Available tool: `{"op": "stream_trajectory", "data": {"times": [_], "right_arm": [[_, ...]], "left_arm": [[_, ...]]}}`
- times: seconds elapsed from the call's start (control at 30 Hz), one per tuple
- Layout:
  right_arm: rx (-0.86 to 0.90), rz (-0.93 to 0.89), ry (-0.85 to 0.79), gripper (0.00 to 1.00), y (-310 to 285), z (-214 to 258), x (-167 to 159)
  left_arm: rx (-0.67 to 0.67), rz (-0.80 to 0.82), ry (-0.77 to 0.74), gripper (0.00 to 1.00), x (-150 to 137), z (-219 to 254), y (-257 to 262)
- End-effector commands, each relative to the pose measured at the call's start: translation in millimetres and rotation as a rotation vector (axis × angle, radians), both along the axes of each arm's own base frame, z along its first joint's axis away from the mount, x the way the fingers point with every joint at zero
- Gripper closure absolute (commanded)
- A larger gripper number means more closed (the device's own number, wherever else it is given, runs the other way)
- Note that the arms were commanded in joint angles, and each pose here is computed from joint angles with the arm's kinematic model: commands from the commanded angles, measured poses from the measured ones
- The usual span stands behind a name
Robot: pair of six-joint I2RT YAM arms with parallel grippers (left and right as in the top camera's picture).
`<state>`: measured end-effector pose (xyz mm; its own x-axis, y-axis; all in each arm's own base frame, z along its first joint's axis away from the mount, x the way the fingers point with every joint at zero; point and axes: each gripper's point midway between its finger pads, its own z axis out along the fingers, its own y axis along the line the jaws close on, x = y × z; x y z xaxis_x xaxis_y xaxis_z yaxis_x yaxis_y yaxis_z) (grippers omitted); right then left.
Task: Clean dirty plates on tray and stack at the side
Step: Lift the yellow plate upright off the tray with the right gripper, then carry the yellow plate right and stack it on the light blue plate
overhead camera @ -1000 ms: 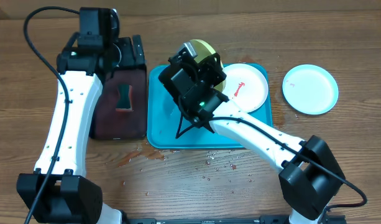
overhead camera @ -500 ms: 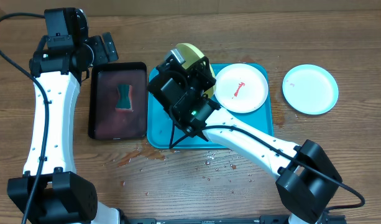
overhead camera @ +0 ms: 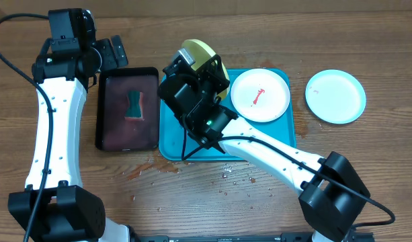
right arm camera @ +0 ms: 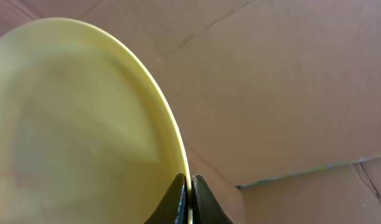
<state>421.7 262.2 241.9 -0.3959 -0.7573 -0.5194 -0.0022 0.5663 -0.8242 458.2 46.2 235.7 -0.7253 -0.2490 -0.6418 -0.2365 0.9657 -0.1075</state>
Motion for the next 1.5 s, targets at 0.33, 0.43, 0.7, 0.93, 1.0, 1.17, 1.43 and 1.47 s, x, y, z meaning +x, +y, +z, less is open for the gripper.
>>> {"op": "stream_trajectory", "data": {"times": [0.33, 0.43, 0.7, 0.93, 1.0, 1.17, 1.43, 1.47], "right_arm": [[-0.06, 0.136, 0.113, 0.96, 14.3, -2.1, -9.4], [-0.009, 0.055, 0.028, 0.96, 0.0, 13.3, 1.2], [-0.025, 0.105, 0.063, 0.96, 9.2, 7.5, -1.4], [0.015, 0.134, 0.093, 0.96, 16.5, -1.9, -6.3], [-0.015, 0.163, 0.138, 0.96, 19.5, -10.1, -10.5], [0.14, 0.089, 0.12, 0.96, -0.3, -13.5, 4.5], [0.588, 0.026, 0.382, 0.96, -36.5, -65.4, 17.6], [0.656, 0.03, 0.406, 0.96, -38.4, -65.8, 19.4]], "left_arm": [[0.015, -0.016, -0.031, 0.0, -1.8, 15.3, 1.0], [0.014, -0.016, -0.032, 0.0, -1.7, 15.5, 0.9], [0.014, -0.016, -0.028, 0.0, -2.4, 14.8, 0.8], [0.013, -0.016, -0.02, 0.0, -3.9, 13.5, 0.7], [0.013, -0.016, -0.02, 0.0, -3.8, 13.5, 0.7], [-0.006, -0.031, -0.005, 0.0, -6.5, 10.4, -3.7], [-0.046, -0.065, 0.013, 0.0, -9.8, 7.3, -13.7], [-0.057, -0.075, 0.011, 0.0, -9.5, 7.5, -16.2]]}}
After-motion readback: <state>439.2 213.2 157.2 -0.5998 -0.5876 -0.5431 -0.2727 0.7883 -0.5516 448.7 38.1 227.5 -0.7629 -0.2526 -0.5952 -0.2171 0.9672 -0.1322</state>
